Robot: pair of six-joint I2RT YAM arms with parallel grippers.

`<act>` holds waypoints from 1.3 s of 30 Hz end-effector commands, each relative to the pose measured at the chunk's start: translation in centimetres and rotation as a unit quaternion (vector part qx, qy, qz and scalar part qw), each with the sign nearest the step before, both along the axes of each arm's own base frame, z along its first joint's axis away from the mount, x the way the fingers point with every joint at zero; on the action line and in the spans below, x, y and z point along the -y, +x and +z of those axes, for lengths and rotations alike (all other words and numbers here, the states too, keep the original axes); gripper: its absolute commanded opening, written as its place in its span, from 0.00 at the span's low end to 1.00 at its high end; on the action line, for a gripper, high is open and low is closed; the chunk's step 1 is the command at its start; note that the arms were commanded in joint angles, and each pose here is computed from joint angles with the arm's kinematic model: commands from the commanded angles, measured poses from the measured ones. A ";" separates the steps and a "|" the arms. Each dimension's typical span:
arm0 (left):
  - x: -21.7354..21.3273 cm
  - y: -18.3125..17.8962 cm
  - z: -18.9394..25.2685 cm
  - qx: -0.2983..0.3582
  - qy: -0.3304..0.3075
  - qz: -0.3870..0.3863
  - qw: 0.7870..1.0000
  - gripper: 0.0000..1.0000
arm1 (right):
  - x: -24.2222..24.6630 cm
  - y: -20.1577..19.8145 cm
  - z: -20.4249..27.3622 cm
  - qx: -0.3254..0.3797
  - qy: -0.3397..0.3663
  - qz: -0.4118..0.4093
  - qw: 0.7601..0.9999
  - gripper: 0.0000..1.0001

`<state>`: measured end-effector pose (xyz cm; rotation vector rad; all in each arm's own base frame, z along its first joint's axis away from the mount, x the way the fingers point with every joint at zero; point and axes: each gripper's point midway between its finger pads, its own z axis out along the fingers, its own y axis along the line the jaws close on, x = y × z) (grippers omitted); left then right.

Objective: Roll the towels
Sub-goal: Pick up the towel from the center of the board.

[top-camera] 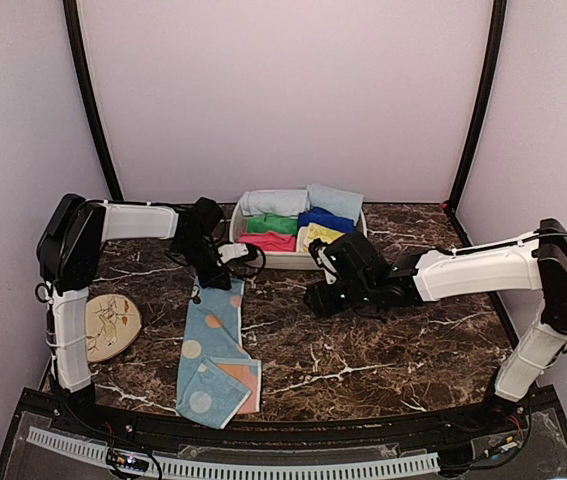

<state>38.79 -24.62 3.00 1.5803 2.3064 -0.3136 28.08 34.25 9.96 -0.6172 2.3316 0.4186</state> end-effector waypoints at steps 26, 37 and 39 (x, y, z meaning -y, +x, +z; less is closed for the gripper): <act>2.3 -4.1 0.4 -0.092 0.019 0.167 0.981 0.55 | 2.0 -1.2 2.4 0.016 0.048 -0.028 0.998 0.56; 2.7 -4.8 -0.3 -0.112 0.017 0.149 0.982 0.00 | 2.1 -1.2 2.6 0.017 0.046 -0.030 0.998 0.55; 3.5 -4.6 1.3 -0.112 -0.006 0.138 0.984 0.00 | 2.0 -1.3 2.6 0.016 0.048 -0.027 0.998 0.55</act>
